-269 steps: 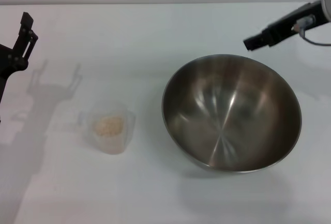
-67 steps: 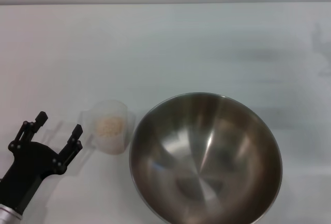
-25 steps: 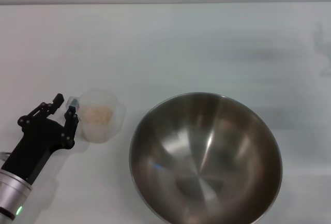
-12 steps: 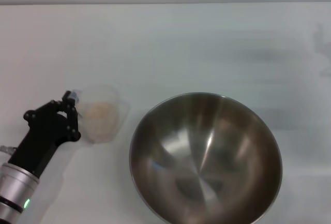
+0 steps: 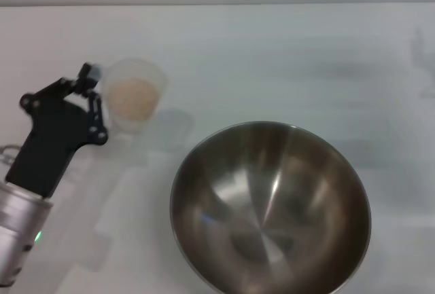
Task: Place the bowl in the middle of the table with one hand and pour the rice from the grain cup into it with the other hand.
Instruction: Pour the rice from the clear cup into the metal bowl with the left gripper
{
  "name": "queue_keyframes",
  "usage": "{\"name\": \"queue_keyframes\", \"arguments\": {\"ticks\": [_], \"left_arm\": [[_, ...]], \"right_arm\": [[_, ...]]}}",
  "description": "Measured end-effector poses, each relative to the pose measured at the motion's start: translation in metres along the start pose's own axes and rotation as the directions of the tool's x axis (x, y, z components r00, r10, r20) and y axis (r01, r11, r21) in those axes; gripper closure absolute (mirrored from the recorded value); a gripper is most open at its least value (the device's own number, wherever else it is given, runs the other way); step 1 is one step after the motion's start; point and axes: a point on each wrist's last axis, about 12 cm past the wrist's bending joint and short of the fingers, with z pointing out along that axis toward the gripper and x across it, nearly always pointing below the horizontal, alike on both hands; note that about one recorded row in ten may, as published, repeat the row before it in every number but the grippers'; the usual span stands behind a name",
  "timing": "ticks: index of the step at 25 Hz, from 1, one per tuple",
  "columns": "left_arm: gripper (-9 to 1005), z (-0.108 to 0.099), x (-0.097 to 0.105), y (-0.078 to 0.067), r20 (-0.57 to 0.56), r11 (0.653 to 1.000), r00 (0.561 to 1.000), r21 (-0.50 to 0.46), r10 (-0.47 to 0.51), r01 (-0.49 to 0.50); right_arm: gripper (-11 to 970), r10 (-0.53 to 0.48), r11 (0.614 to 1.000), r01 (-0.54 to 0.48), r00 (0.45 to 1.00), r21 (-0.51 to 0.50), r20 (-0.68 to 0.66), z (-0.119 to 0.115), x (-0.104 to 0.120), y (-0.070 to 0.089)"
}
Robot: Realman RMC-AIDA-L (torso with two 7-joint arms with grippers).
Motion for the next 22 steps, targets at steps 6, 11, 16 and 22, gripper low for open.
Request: {"name": "queue_keyframes", "arguments": {"ticks": [6,11,16,22], "left_arm": [[963,0.022,-0.017,-0.010,0.182,0.920,0.908,0.034,0.378,-0.390],[959,0.038,-0.024,-0.017,0.288,0.770,0.738,0.005,0.609,-0.638],[955,0.049,-0.031,-0.023,0.400,0.567,0.495,-0.078,0.771,-0.820],[950,0.047,-0.035,-0.021,0.480,0.447,0.332,-0.146,0.812,-0.883]], "right_arm": [[527,-0.002,1.000,0.002,1.000,-0.008,0.008,0.005,-0.001,0.003],[527,-0.004,1.000,0.004,1.000,-0.014,0.009,0.010,-0.002,0.004],[527,-0.008,1.000,0.008,1.000,-0.016,0.010,0.011,-0.002,0.004],[527,-0.064,0.998,0.064,0.998,-0.014,0.010,0.011,-0.002,0.003]]}}
